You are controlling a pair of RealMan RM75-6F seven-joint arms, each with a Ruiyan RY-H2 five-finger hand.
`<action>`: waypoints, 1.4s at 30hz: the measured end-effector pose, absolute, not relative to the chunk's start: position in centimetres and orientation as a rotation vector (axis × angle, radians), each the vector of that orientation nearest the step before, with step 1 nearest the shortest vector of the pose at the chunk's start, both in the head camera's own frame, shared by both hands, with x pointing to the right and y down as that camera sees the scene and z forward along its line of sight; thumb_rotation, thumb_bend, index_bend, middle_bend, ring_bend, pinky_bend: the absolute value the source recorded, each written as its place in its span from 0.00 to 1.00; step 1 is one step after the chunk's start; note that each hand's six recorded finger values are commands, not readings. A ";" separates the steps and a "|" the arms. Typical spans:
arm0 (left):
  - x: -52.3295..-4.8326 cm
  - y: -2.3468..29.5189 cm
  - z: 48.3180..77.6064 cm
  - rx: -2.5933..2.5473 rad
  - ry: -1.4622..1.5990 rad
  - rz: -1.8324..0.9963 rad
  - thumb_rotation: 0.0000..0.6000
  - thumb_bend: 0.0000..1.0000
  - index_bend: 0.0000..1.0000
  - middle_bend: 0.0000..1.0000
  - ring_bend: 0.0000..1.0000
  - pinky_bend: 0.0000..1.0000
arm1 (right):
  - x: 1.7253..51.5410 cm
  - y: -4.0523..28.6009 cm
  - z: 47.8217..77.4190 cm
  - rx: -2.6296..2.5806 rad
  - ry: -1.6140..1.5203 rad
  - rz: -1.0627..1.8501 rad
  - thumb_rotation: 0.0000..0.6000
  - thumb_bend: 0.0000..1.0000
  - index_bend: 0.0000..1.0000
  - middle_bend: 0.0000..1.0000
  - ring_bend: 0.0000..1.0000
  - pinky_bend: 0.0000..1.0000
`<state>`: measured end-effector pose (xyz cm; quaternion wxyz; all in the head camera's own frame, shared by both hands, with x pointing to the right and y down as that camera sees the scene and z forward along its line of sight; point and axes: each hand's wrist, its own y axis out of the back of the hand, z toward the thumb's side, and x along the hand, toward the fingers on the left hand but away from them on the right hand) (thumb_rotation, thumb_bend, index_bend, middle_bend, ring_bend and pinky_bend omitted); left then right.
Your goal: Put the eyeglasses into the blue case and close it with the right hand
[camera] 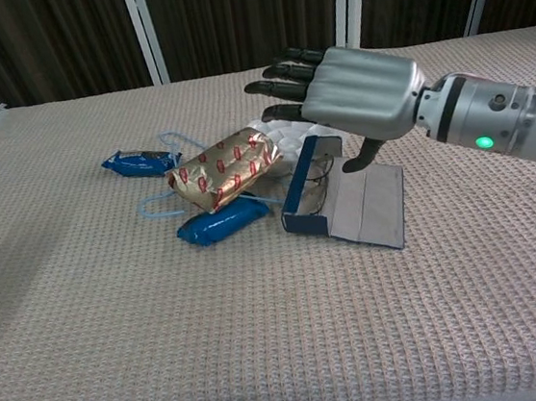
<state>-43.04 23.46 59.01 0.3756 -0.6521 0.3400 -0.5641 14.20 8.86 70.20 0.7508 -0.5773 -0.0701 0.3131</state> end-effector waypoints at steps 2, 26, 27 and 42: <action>-43.0 23.5 58.9 -1.670 0.870 -1.440 1.00 0.39 0.00 0.00 0.00 0.12 | 15.5 9.4 69.3 -1.275 -0.173 0.671 1.00 0.18 0.38 0.00 0.00 0.00; -42.9 23.7 59.2 -1.679 0.855 -1.448 1.00 0.38 0.00 0.00 0.00 0.12 | 24.5 13.6 72.5 -1.547 -0.261 0.818 1.00 0.32 0.68 0.09 0.00 0.00; -42.9 23.7 59.2 -1.679 0.853 -1.448 1.00 0.38 0.00 0.00 0.00 0.12 | 24.5 13.6 72.8 -1.557 -0.266 0.826 1.00 0.35 0.68 0.09 0.00 0.00; -43.0 23.6 59.2 -1.675 0.856 -1.452 1.00 0.39 0.00 0.00 0.00 0.12 | 23.9 12.6 74.1 -1.524 -0.166 0.822 1.00 0.36 0.65 0.09 0.00 0.00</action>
